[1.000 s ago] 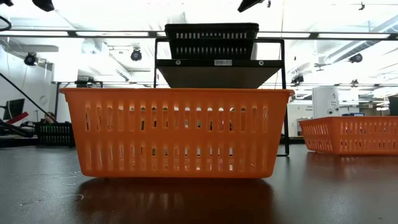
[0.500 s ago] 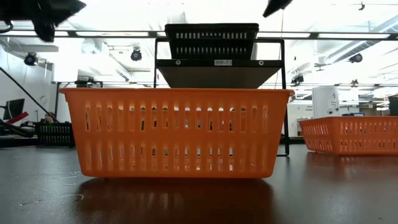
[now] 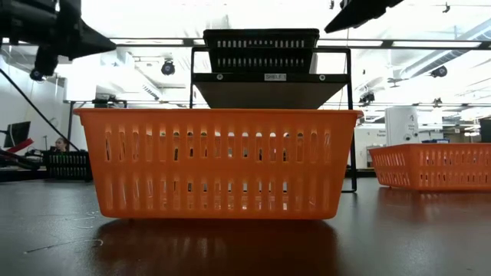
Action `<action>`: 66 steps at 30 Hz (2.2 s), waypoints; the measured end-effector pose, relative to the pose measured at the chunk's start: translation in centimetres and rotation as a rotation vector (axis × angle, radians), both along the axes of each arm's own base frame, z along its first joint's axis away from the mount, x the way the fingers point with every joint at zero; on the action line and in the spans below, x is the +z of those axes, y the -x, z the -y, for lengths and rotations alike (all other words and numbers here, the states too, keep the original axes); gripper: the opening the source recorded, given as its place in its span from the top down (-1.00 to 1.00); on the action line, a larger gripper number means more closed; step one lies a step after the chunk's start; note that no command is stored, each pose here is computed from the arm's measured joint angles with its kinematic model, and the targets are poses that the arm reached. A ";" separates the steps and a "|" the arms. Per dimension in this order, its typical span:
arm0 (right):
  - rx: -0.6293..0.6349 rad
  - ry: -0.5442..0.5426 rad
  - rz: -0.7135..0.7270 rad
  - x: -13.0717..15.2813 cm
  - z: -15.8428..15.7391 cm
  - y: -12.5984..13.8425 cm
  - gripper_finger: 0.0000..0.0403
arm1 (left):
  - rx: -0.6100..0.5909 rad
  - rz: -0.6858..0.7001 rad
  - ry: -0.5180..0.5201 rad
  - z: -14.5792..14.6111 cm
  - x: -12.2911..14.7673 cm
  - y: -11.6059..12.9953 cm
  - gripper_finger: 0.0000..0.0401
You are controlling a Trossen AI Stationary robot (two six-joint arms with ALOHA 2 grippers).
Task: Stack baskets on shelf by color
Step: Stack the black bin into the black bins on the shelf
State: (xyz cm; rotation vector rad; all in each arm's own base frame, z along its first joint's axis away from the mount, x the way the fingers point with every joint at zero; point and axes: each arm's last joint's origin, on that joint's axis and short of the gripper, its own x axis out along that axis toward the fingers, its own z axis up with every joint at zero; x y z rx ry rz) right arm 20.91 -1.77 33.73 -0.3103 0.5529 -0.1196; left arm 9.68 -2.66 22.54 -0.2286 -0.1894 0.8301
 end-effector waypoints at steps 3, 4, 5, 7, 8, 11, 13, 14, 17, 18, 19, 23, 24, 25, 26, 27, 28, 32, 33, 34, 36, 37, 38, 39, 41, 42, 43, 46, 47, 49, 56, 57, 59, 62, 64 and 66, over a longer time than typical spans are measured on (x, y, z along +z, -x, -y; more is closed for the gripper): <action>0.048 0.071 0.094 -1.0 -0.1 0.2 0.96 | -0.048 0.008 -0.023 0.1 -0.4 -0.9 1.00; 0.062 0.097 0.117 -1.2 -0.1 0.4 0.96 | -0.065 0.012 -0.029 0.1 -0.4 -1.3 1.00; 0.071 0.122 0.138 -1.4 -0.1 0.5 0.96 | -0.073 0.017 -0.030 0.1 -0.3 -1.6 1.00; 0.085 0.161 0.179 -1.6 -0.1 0.7 0.96 | -0.071 0.016 -0.030 0.0 -0.2 -2.2 1.00; 0.094 0.172 0.192 -1.7 -0.1 0.9 0.96 | -0.071 0.015 -0.032 0.0 -0.1 -2.5 1.00; 0.150 0.178 0.205 -2.2 -0.3 1.1 0.96 | -0.061 0.021 -0.038 -0.3 0.7 -3.2 1.00; 0.195 0.173 0.204 -2.4 -0.4 1.2 0.96 | -0.048 0.019 -0.044 -0.4 1.3 -3.9 1.00; 0.216 0.172 0.206 -2.5 -0.5 1.1 0.96 | -0.035 0.012 -0.047 -0.5 1.6 -4.2 1.00; 0.246 0.171 0.211 -2.5 -0.5 1.0 0.96 | -0.002 0.000 -0.069 -0.9 2.8 -5.0 1.00; 0.256 0.169 0.208 -2.6 -0.5 0.9 0.96 | -0.011 -0.015 -0.088 -1.0 3.1 -5.4 1.00; 0.261 0.168 0.206 -2.6 -0.6 0.9 0.96 | -0.023 -0.024 -0.104 -1.1 3.4 -5.7 1.00; 0.290 0.179 0.198 -2.8 -0.6 0.8 0.96 | 0.001 -0.073 -0.151 -1.7 5.1 -6.6 1.00; 0.292 0.181 0.196 -2.9 -0.6 0.8 0.96 | 0.018 -0.094 -0.160 -1.9 5.6 -6.8 1.00; 0.293 0.183 0.193 -2.9 -0.6 0.8 0.96 | 0.030 -0.117 -0.169 -2.1 6.3 -7.0 1.00; 0.294 0.185 0.192 -2.9 -0.6 0.8 0.96 | 0.030 -0.140 -0.180 -2.3 6.9 -7.3 1.00; 0.295 0.186 0.190 -3.0 -0.6 0.8 0.96 | 0.019 -0.168 -0.193 -2.5 7.6 -7.6 1.00; 0.295 0.186 0.188 -3.0 -0.6 0.8 0.96 | 0.002 -0.197 -0.205 -2.8 8.3 -7.9 1.00; 0.295 0.185 0.186 -3.1 -0.6 0.8 0.96 | 0.011 -0.385 -0.220 -4.4 10.6 -8.9 1.00; 0.295 0.185 0.185 -3.1 -0.6 0.8 0.96 | 0.037 -0.446 -0.213 -5.0 11.1 -8.9 1.00; 0.295 0.185 0.185 -3.2 -0.6 0.8 0.96 | 0.063 -0.500 -0.191 -5.6 11.3 -8.9 1.00; 0.295 0.185 0.184 -3.2 -0.6 0.8 0.96 | 0.122 -0.569 -0.109 -6.9 11.5 -8.8 1.00; 0.295 0.185 0.184 -3.2 -0.6 0.8 0.96 | 0.155 -0.605 -0.058 -7.6 11.3 -8.7 1.00; 0.294 0.183 0.184 -3.2 -0.6 0.8 0.96 | 0.190 -0.648 -0.010 -8.3 10.9 -8.6 1.00; 0.293 0.179 0.185 -3.2 -0.6 0.8 0.96 | 0.224 -0.688 0.042 -8.9 10.5 -8.4 1.00; 0.290 0.173 0.185 -3.2 -0.6 0.8 0.96 | 0.275 -0.748 0.167 -10.4 9.4 -8.0 1.00; 0.289 0.171 0.183 -3.2 -0.6 0.8 0.96 | 0.281 -0.784 0.237 -11.0 8.7 -7.7 1.00; 0.290 0.171 0.181 -3.2 -0.6 0.8 0.96 | 0.277 -0.814 0.314 -11.6 8.1 -7.4 1.00; 0.289 0.168 0.180 -3.2 -0.6 0.8 0.96 | 0.262 -0.870 0.539 -12.8 6.0 -7.0 1.00; 0.287 0.164 0.180 -3.2 -0.6 0.8 0.96 | 0.268 -0.892 0.590 -13.1 5.3 -7.0 1.00; 0.285 0.159 0.181 -3.2 -0.6 0.8 0.96 | 0.294 -0.937 0.641 -13.7 4.3 -7.1 1.00; 0.286 0.158 0.171 -3.3 -0.6 0.8 0.96 | 0.256 -0.935 0.833 -15.9 2.6 -7.7 1.00; 0.286 0.158 0.168 -3.4 -0.6 0.8 0.96 | 0.267 -0.927 0.858 -16.0 2.3 -7.8 1.00; 0.286 0.157 0.168 -3.4 -0.6 0.8 0.96 | 0.284 -0.955 0.892 -16.0 1.8 -7.8 1.00; 0.287 0.159 0.166 -3.4 -0.6 0.8 0.96 | 0.277 -0.989 0.915 -16.2 1.1 -8.0 0.98; 0.287 0.159 0.164 -3.4 -0.6 0.8 0.96 | 0.273 -1.005 0.930 -16.2 0.7 -8.0 0.92; 0.288 0.159 0.157 -3.5 -0.6 0.9 0.96 | 0.272 -1.014 0.937 -16.2 0.4 -8.0 0.82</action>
